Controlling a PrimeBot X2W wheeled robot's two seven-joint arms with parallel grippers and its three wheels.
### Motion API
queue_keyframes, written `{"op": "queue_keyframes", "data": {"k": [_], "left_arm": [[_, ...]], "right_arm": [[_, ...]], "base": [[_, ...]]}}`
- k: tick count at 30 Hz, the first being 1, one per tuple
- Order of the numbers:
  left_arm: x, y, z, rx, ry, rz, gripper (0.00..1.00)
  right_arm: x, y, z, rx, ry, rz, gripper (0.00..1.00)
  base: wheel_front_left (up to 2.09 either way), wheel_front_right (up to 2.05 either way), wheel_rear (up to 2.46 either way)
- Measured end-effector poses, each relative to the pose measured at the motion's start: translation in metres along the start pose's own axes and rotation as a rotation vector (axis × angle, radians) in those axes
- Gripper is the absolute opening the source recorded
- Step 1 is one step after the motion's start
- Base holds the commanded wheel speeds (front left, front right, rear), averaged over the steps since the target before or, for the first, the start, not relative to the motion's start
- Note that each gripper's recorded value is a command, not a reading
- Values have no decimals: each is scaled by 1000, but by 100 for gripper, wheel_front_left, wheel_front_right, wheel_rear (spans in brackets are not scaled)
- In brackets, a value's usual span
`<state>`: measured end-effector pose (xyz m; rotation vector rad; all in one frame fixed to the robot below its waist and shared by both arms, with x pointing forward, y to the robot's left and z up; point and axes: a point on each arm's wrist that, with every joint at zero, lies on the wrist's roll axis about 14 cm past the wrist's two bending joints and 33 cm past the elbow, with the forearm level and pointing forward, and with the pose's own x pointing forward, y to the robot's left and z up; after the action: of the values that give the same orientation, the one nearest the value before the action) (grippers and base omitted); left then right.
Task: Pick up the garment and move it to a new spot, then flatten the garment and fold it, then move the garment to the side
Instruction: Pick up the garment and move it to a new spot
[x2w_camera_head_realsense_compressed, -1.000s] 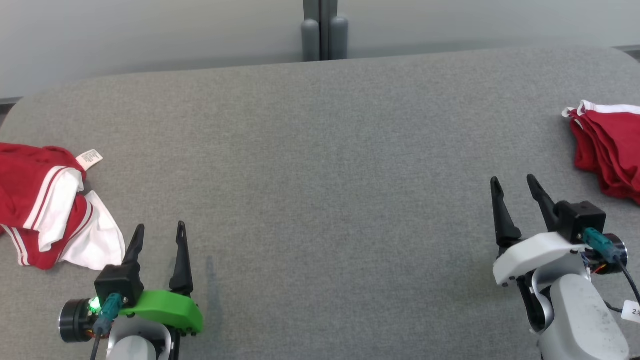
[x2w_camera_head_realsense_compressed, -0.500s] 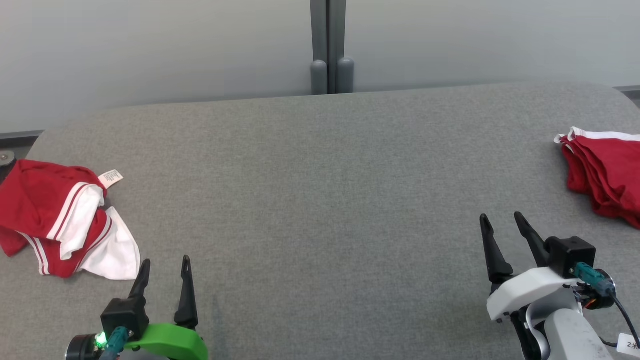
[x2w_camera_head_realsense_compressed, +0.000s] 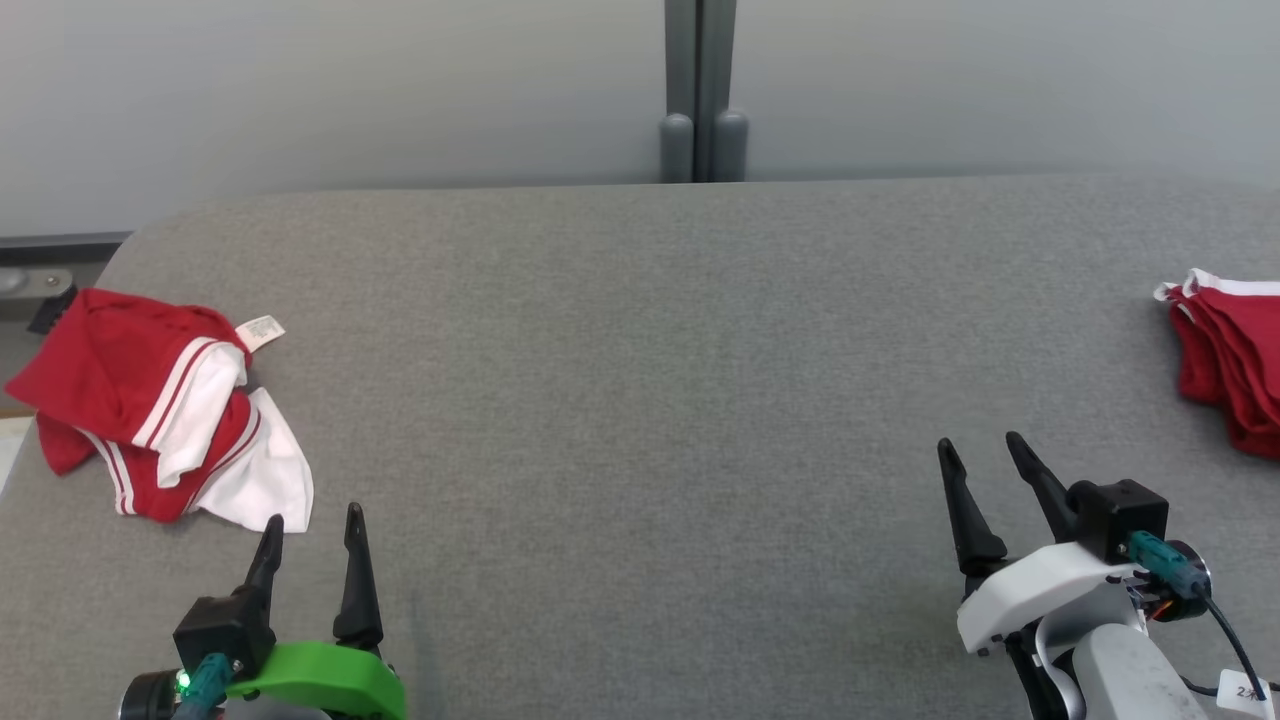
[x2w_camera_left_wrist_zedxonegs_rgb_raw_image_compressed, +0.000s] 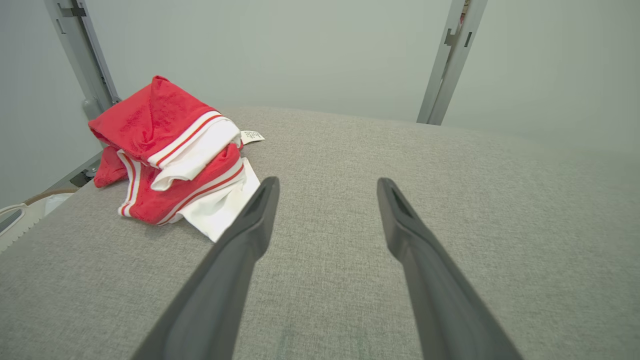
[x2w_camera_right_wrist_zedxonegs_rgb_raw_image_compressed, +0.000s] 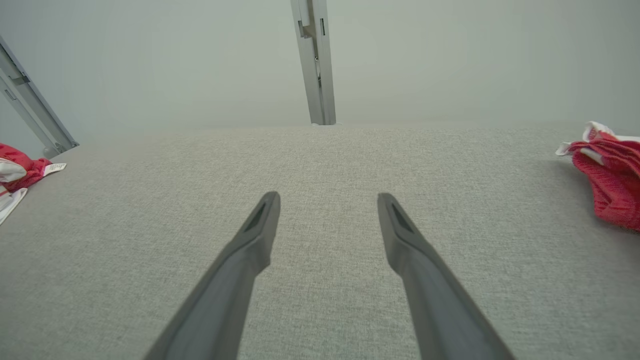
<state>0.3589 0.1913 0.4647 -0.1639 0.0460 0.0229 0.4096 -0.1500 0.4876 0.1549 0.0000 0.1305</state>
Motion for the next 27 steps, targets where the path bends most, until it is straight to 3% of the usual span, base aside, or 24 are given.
{"op": "queue_keyframes", "data": {"k": [10, 21, 27], "left_arm": [[-26, 61, 0, 7, 4, 193, 100], [-91, 136, 1, -4, 0, 465, 100], [-128, 159, -7, -38, 12, 578, 100]], "right_arm": [[31, 70, -15, 20, 38, 197, 100], [49, 162, -35, 36, 96, 441, 100], [50, 201, -43, 45, 120, 542, 100]], "base": [[0, 0, 0], [0, 0, 0], [0, 0, 0]]}}
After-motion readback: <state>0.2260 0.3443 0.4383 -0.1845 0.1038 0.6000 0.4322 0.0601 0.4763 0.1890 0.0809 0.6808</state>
